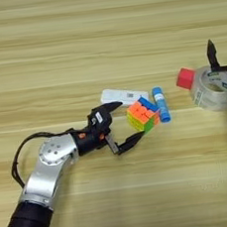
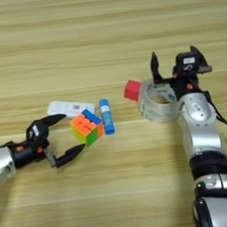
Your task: Move the objects on the table
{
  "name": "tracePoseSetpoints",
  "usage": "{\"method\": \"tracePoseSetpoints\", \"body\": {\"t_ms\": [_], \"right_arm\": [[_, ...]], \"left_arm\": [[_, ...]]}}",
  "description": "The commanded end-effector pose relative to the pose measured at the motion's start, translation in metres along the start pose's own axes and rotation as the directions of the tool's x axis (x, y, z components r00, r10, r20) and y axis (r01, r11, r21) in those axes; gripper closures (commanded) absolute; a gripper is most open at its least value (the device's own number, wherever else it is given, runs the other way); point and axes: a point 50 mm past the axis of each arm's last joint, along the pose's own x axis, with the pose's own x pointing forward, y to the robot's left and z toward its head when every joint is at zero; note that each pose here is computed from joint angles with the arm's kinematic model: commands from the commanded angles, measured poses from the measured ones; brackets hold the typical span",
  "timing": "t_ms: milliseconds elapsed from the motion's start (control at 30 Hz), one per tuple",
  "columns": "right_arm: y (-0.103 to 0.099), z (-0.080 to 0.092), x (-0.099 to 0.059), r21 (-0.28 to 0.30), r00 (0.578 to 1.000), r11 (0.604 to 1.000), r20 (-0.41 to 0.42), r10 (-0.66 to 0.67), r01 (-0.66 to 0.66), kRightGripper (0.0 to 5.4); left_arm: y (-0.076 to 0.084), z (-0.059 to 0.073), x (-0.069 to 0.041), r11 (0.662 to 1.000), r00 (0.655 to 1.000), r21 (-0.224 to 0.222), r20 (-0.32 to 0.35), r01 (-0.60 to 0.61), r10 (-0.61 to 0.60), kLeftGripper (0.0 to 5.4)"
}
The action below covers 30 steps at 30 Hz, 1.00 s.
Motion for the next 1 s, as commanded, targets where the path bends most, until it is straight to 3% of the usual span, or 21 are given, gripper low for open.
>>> {"method": "tracePoseSetpoints", "body": {"t_ms": [33,333,1000], "right_arm": [[0.0012,0.0031,0.0020,0.004,1.000,1.000,0.015,-0.005,0.005,0.00],[0.0012,0.0032,0.0016,0.005,1.000,1.000,0.015,-0.006,0.006,0.00],[0.0022,0.0034,0.0015,0.005,1.000,1.000,0.016,-0.007,0.007,0.00]], "left_arm": [[0.0048,0.0026,0.0061,1.000,1.000,0.024,-0.002,0.000,0.000,0.02],[0.0110,0.0045,0.0138,1.000,1.000,0.010,0.015,-0.020,0.020,0.02],[0.0133,0.0023,0.0145,0.999,0.999,0.005,0.010,-0.037,0.037,0.02]]}}
